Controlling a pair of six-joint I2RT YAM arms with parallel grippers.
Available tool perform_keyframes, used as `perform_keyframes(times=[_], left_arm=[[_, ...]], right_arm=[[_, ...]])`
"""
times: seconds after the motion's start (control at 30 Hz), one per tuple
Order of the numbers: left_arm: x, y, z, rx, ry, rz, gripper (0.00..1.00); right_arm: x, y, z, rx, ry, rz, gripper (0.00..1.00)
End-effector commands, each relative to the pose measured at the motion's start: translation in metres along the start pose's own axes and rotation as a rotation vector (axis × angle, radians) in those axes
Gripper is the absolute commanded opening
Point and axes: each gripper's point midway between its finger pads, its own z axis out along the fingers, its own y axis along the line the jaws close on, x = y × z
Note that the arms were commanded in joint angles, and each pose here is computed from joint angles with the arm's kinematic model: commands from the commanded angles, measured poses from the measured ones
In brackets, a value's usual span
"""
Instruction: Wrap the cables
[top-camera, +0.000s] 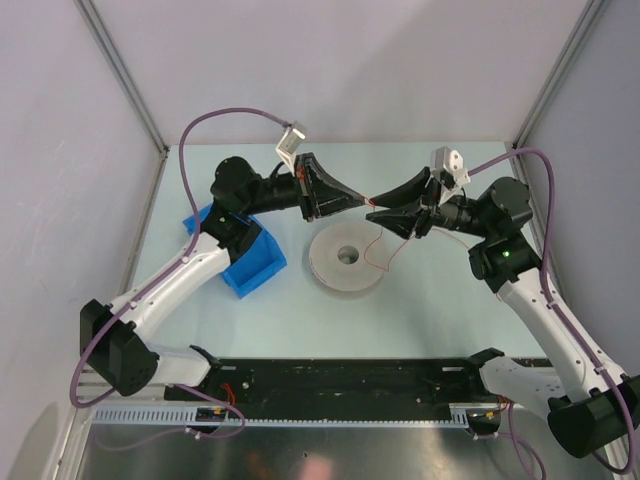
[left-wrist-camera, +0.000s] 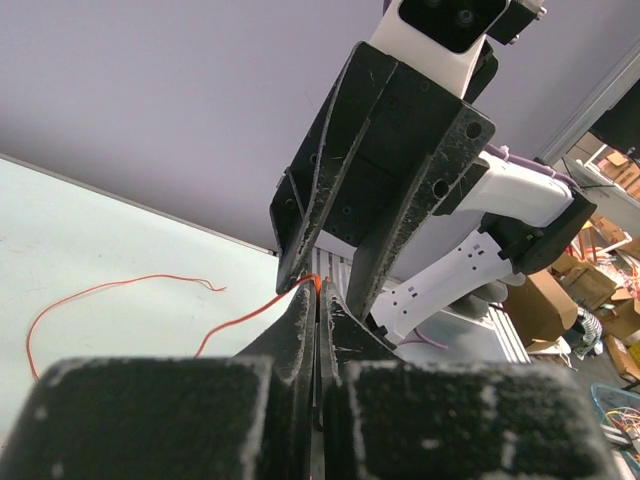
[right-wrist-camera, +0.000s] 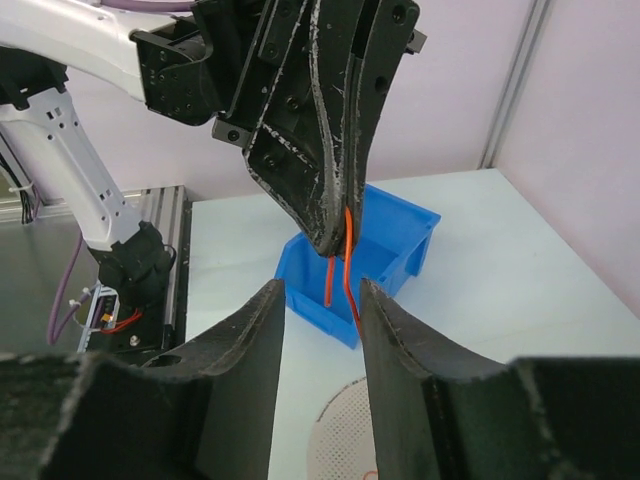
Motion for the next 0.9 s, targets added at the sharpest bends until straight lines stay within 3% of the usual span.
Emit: perform_keyframes(times=[0.0, 0.3, 0.37, 0.47, 0.53, 0.57, 0.77, 0.87], left_arm=[[-0.012, -0.018, -0.006, 0.038, -0.032, 0.052, 0.00], [-0.010, -0.018, -0.007, 0.042, -0.030, 0.055, 0.00], [-0.009, -0.017, -0.006, 0.040, -0.031, 0.054, 0.00], [-0.009, -0.015, -0.006, 0.032, -0.034, 0.049, 0.00], [-0.009, -0.013, -0.006, 0.025, -0.038, 0.050, 0.00], [-0.009, -0.012, -0.006, 0.020, -0.040, 0.050, 0.04], [-0.002, 0.022, -0.024, -0.109, 0.005, 0.021, 0.68], [0.008, 0.057, -0.042, -0.243, 0.086, 0.040, 0.78]], right_arm=[[-0.009, 0.003, 0.002, -0.021, -0.029, -0.022, 0.39], [-0.006, -0.002, 0.002, -0.014, -0.023, 0.015, 0.31], [-0.006, -0.002, 0.002, -0.017, -0.022, 0.020, 0.25], [-0.006, -0.003, 0.000, -0.014, -0.021, 0.021, 0.07], [-0.005, -0.006, -0.002, -0.001, -0.017, 0.025, 0.02], [-0.005, -0.007, -0.003, 0.007, -0.015, 0.027, 0.01], [-0.003, -0.029, -0.026, 0.085, 0.011, 0.019, 0.00], [-0.002, -0.049, -0.047, 0.164, 0.030, -0.013, 0.00]])
